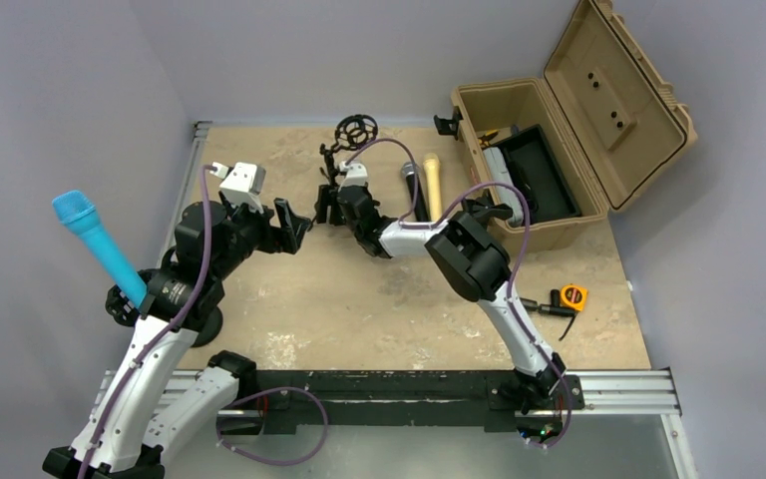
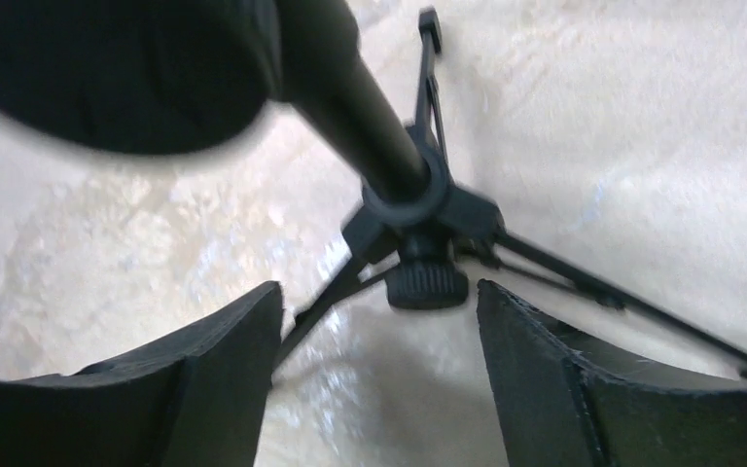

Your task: Remove the microphone from the stand

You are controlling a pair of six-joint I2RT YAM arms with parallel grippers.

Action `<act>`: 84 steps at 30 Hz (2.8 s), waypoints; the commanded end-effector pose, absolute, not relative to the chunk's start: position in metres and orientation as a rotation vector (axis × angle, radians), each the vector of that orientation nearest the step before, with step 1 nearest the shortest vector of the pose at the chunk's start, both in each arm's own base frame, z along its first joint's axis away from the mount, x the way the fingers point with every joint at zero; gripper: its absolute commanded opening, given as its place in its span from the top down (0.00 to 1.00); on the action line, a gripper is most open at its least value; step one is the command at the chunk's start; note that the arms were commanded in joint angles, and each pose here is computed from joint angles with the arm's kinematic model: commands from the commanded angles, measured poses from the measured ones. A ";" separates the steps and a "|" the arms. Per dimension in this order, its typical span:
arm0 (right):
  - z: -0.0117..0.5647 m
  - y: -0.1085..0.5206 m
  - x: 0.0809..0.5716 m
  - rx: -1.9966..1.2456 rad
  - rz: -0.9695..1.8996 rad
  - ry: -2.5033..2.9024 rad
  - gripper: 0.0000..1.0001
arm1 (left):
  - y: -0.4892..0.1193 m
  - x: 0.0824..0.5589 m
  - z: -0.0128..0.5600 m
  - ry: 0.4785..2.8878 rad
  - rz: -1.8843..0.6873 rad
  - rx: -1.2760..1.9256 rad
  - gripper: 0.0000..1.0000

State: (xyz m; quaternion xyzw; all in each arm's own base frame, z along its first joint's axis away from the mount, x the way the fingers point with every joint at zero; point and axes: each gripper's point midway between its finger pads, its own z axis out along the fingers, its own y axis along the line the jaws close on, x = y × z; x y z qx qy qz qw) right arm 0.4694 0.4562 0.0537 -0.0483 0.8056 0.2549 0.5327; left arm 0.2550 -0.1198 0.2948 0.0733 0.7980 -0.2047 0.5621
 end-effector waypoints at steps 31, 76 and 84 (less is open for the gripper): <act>0.244 0.467 0.321 -0.346 1.024 1.570 0.08 | 0.075 0.101 0.420 1.755 0.229 -0.362 0.13; 0.246 0.468 0.312 -0.352 1.029 1.569 0.07 | 0.122 0.135 0.399 1.505 0.685 -0.518 0.93; 0.243 0.472 0.313 -0.361 1.029 1.573 0.07 | 0.116 0.122 0.472 1.359 0.519 -0.480 1.00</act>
